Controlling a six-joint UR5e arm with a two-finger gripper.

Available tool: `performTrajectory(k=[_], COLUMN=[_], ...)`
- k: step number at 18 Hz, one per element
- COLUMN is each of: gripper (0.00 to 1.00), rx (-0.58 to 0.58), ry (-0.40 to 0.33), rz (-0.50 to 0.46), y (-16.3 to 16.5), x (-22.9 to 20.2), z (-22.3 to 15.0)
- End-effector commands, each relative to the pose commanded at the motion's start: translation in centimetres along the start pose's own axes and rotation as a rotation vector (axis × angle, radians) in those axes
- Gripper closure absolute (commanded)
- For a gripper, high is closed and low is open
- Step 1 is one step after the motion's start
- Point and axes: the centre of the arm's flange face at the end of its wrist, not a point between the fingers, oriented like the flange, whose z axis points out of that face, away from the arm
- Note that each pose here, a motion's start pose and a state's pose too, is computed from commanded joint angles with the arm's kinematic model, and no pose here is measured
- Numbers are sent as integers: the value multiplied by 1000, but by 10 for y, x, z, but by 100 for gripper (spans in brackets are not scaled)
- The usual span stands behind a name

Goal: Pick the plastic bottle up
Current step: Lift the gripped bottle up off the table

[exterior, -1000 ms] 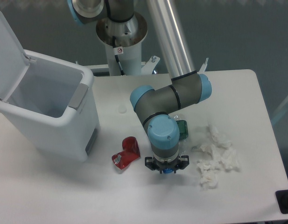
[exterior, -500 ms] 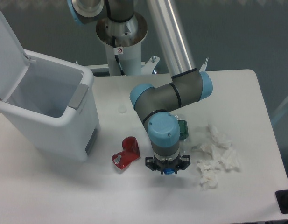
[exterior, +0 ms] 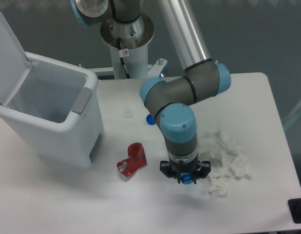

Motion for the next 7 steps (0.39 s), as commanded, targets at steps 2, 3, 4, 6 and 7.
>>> performTrajectory(k=[2,3,4,6,7], gripper=[100,100,100,100,100], rx=[-6,-9,-11,-11,-13], ry=[24,28,27,28,25], rz=[54,68,77,79,79], y=[4,7,8,8,8], x=[-6,-9,-9,-9,-9], z=[-11,-16,-19,-19,-20])
